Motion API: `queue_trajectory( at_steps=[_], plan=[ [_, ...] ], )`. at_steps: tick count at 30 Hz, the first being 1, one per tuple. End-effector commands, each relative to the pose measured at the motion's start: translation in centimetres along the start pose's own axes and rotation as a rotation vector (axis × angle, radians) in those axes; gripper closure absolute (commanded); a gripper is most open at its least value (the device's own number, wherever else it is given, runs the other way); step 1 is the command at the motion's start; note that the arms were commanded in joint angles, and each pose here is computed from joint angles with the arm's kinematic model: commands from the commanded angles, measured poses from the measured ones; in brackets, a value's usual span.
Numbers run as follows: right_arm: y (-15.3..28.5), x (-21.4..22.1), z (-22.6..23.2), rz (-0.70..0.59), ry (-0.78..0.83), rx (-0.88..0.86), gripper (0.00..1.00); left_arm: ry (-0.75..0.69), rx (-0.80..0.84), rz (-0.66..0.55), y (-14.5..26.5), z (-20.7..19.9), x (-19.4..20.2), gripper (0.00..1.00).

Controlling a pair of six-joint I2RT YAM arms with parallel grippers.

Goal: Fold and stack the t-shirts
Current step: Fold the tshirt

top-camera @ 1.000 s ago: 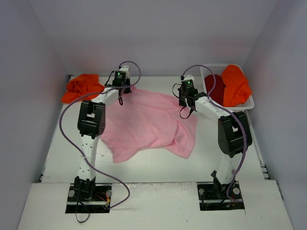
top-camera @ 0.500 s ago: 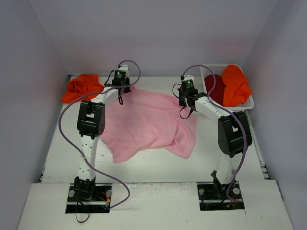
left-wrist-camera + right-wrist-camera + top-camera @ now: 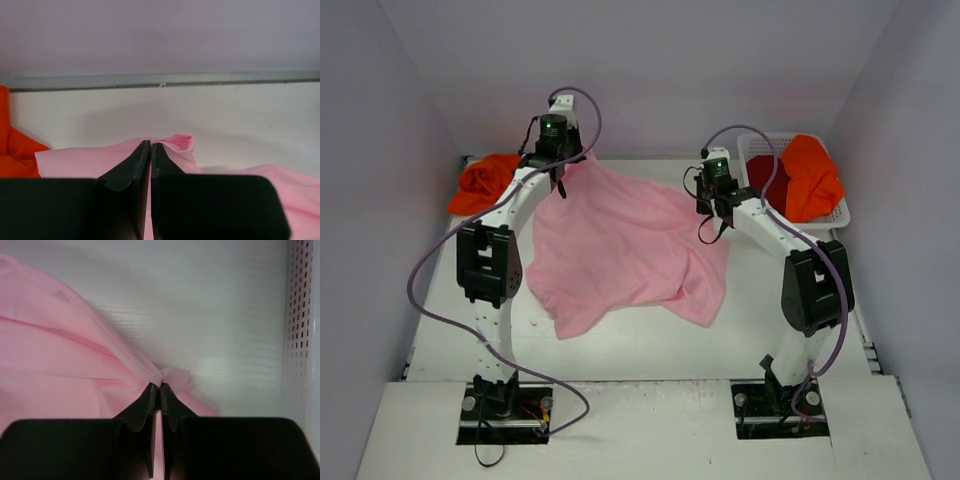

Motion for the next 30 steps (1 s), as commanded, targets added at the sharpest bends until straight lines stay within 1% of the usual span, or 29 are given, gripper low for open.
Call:
queue_trajectory(
  at_steps=[1,5,7,9,10,14,21,30],
  plan=[
    [3.1,-4.1,-0.5,-0.136,-0.021,0.01,1.0,0.025,0.038,-0.158,4.2,-1.0,-5.1,1.0],
    [4.2,-4.9,-0.5,-0.162,-0.017,0.0,1.0,0.025,0.052,-0.191,6.4,-1.2,-5.9,1.0],
    [4.6,-5.4,-0.5,-0.174,-0.004,-0.001,1.0,0.019,0.059,-0.183,6.9,-1.6,-5.5,1.0],
    [4.8,-5.5,-0.6,-0.175,0.006,0.008,1.0,0.002,0.043,-0.206,7.8,-1.8,-6.1,1.0],
    [5.5,-6.1,-0.9,-0.195,0.024,0.019,1.0,-0.002,0.042,-0.217,8.8,-2.1,-6.5,1.0],
    [6.7,-7.3,-1.1,-0.232,0.041,0.019,1.0,0.003,0.041,-0.225,9.8,-2.2,-6.7,1.0],
    [11.7,-10.6,-1.6,-0.362,0.028,0.004,1.0,0.007,0.047,-0.277,12.9,-2.4,-8.4,1.0],
    [17.3,-11.9,-2.3,-0.452,0.001,-0.022,1.0,0.023,0.026,-0.373,18.5,-2.3,-10.8,1.0]
  ],
)
Point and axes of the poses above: each gripper's point midway between its finger pads, its own y axis back along the fingers, its own z axis along the line the jaws close on, x = y × z, the point moved 10 cm from there along y, back along the fingers, and after that the axes turned 1 degree about y, right-handed, at the moved point
